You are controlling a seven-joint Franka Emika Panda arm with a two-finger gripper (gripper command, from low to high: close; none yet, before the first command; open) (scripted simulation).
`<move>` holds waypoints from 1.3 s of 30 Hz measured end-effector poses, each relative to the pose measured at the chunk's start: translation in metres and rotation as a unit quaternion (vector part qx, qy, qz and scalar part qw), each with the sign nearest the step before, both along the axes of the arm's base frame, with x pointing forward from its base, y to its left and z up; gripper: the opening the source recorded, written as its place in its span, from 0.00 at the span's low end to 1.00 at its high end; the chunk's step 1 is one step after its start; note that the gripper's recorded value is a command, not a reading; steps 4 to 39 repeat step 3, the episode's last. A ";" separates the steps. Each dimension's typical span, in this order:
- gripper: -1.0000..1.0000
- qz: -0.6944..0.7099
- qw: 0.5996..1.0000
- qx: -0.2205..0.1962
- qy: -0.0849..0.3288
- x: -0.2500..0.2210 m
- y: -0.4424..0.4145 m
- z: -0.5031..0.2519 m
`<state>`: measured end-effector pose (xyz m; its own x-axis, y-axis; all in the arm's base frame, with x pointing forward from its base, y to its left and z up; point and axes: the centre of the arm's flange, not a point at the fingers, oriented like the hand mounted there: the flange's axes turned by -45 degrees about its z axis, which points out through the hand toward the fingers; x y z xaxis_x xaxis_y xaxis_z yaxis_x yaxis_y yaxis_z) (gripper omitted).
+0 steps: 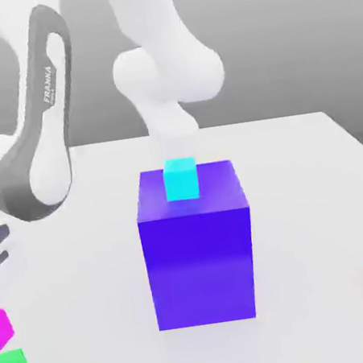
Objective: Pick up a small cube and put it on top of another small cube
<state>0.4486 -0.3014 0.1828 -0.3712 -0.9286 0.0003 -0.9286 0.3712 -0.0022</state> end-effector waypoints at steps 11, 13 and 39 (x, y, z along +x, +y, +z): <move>1.00 0.000 1.000 0.000 0.000 0.000 0.000 0.000; 1.00 0.000 1.000 0.000 0.000 0.000 0.000 0.000; 1.00 0.000 1.000 0.000 0.000 0.000 0.000 0.000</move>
